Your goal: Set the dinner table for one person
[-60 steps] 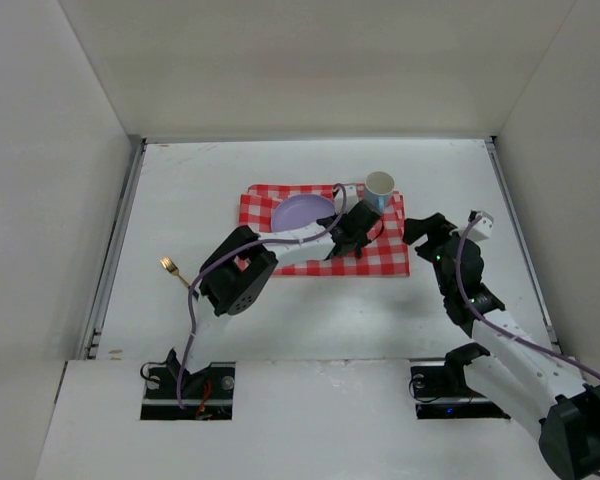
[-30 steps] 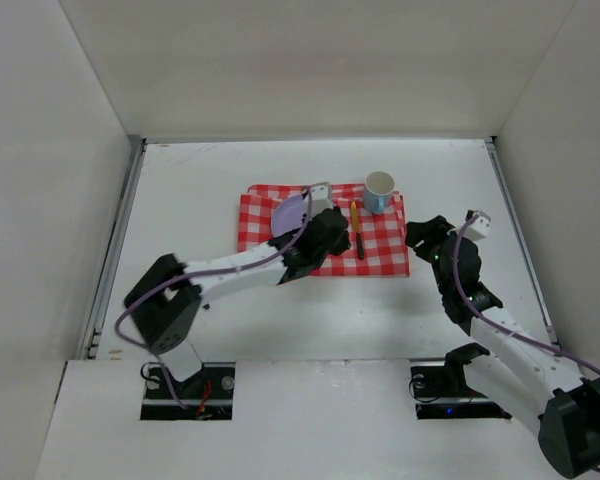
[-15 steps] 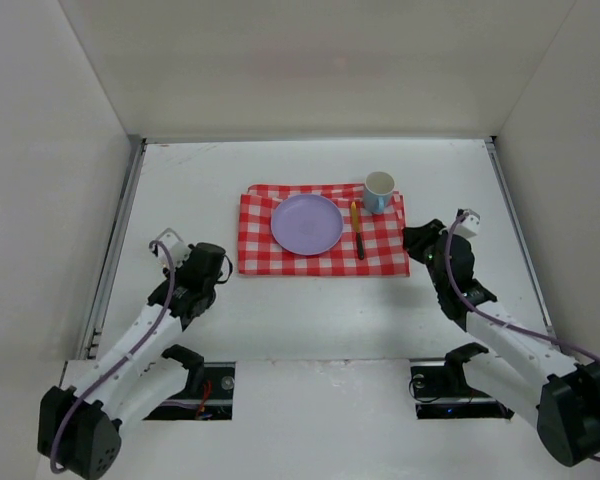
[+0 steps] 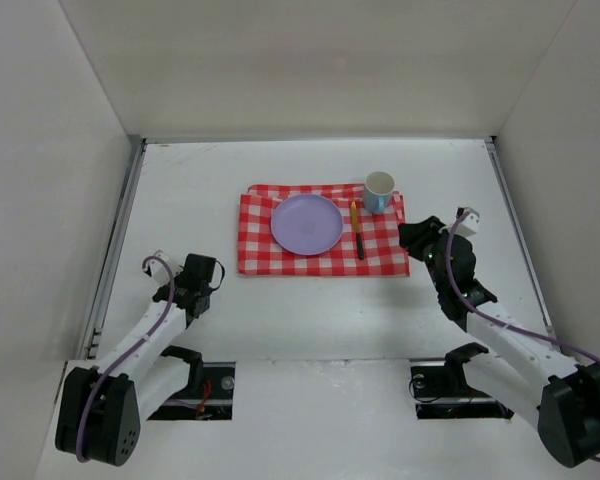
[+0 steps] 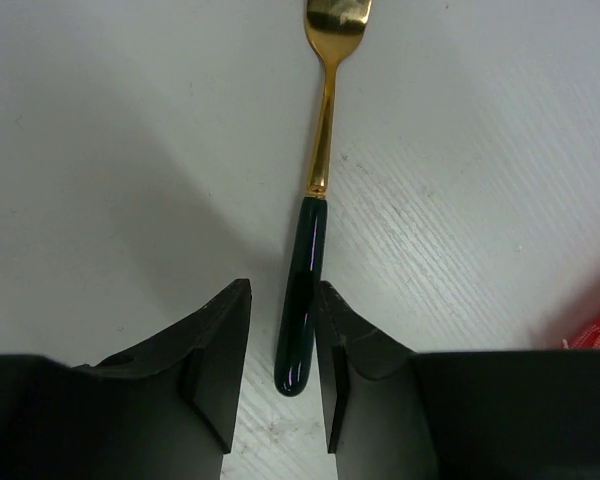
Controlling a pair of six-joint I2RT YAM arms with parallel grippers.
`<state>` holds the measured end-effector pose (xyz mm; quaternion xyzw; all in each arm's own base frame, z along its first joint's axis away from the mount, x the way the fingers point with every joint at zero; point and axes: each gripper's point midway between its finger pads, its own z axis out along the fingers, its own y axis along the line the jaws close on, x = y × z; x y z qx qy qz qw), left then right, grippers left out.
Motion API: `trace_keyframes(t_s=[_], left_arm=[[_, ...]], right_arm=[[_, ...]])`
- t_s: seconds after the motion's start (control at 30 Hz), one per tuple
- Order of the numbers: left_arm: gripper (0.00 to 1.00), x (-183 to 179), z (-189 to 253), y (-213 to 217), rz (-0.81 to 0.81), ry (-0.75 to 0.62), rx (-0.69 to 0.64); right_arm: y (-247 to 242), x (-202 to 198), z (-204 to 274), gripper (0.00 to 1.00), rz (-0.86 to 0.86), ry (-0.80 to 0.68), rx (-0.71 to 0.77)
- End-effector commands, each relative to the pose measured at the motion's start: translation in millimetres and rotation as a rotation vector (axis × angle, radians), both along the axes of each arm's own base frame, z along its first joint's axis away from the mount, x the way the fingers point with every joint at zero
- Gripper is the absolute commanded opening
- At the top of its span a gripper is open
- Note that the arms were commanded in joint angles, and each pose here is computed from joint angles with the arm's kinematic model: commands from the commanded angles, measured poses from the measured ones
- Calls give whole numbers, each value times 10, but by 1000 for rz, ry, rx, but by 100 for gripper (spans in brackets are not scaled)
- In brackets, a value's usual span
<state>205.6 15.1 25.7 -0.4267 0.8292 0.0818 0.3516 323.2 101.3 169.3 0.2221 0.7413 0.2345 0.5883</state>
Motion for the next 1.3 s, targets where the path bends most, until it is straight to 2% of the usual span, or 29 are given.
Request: trace_keyframes(t_s=[0.0,0.27,0.37,0.47,0.57,0.7,0.87,0.97,1.17,1.27], left_arm=[[28,91,-21,-39,-5,-17,-23],[24,142,-127,-33,-12,-5,-19],[21,115,-181,-30,-13,-10,-27],[12,111,-178,-18,-14,-20,-34],[6,157,-97,-59,-56,-79,-40],[2,346,318,-166,-167,-208,-12],[3,615,757,-536,-364,-248,48],[3,800,920,-948,-532,-256,101],[4,1186,980,-1526,-727,-229,148],[4,1356,918,-1668,-765,-214,137]], right_arm=[[86,34,221,45,26,-76,35],[113,35,207,49,35,-70,34],[70,12,268,56,19,-94,37],[19,-14,295,66,3,-108,47],[15,-17,301,71,0,-111,48],[53,12,248,73,11,-88,42],[37,25,234,75,1,-86,36],[53,16,253,75,12,-89,38],[53,20,241,75,13,-87,32],[41,40,231,75,3,-85,13]])
